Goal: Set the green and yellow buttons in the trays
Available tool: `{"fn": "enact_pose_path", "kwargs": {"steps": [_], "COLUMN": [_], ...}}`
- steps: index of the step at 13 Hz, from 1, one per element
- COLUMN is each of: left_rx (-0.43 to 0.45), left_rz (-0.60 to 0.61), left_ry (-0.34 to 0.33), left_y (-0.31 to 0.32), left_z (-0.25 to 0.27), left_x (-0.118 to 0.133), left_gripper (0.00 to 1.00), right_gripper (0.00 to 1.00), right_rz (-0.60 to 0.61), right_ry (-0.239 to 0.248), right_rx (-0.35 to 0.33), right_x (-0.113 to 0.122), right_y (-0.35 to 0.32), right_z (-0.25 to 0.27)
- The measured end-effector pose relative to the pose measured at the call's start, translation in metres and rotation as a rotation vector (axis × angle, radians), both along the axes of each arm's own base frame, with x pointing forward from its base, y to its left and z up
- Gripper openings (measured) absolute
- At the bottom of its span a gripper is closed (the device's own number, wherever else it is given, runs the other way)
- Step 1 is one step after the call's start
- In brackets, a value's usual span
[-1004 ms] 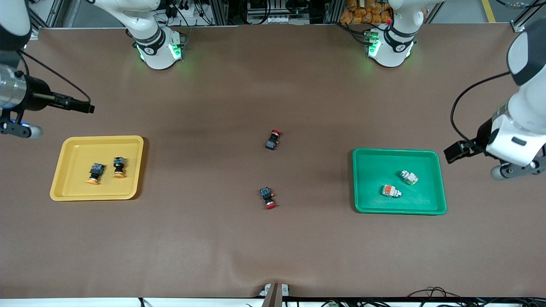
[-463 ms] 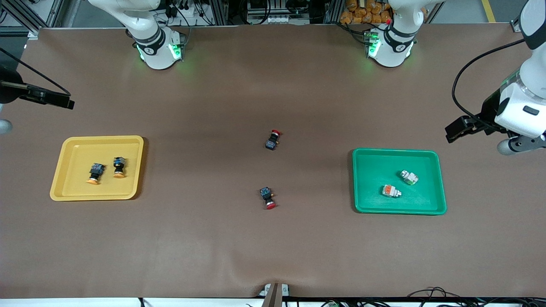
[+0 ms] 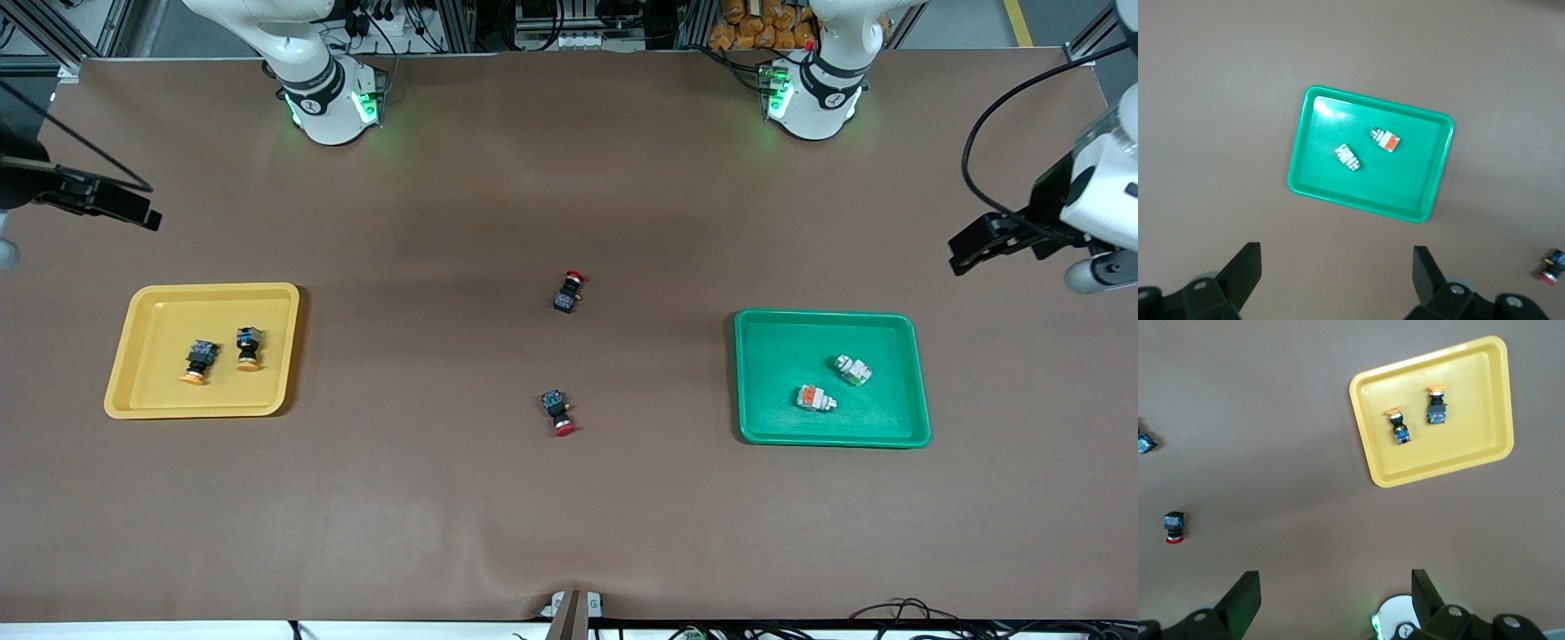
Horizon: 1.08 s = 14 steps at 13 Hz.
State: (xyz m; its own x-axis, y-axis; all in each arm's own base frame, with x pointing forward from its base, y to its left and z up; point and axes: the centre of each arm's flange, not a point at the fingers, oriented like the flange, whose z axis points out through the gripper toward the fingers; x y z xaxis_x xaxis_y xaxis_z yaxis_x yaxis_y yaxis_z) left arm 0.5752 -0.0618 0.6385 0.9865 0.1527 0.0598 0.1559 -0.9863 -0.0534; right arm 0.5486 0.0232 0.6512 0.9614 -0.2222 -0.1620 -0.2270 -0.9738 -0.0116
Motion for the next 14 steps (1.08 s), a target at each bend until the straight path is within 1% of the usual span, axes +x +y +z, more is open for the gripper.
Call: {"fn": "enact_pose_path", "kwargs": {"steps": [2,3,5,9,12,14], "left_rx": [0.007,0.012,0.016,-0.049,-0.047,-0.044], "left_rz": [-0.010,-0.011,-0.021,-0.023,-0.036,-0.041], "left_ry": [-0.002,-0.003,-0.001,0.053,0.076,0.079], "left_y": [0.007,0.011,0.019,0.028,0.020,0.018], "left_z": [0.006,0.010,0.020,0.010,0.003,0.003], "left_x": [-0.004,-0.007,-0.016,-0.033,-0.046,-0.054], "left_gripper": [1.00,1.00,1.00,1.00,1.00,1.00], "right_gripper": [1.00,1.00,1.00,1.00,1.00,1.00], "right_rz": [0.002,0.003,0.005,0.019,0.021,0.021], "right_ry": [-0.036,-0.043,-0.049,-0.057,-0.065,-0.072], "right_rx": [-0.006,-0.008,-0.009,-0.009,-0.008,-0.007], "right_x": [-0.024,-0.035,-0.046,-0.047,-0.046,-0.045], "right_y": [0.006,0.007,0.009,0.017,0.018,0.018], "right_z": [-0.003,-0.004,-0.004,-0.005,-0.004,-0.003]}}
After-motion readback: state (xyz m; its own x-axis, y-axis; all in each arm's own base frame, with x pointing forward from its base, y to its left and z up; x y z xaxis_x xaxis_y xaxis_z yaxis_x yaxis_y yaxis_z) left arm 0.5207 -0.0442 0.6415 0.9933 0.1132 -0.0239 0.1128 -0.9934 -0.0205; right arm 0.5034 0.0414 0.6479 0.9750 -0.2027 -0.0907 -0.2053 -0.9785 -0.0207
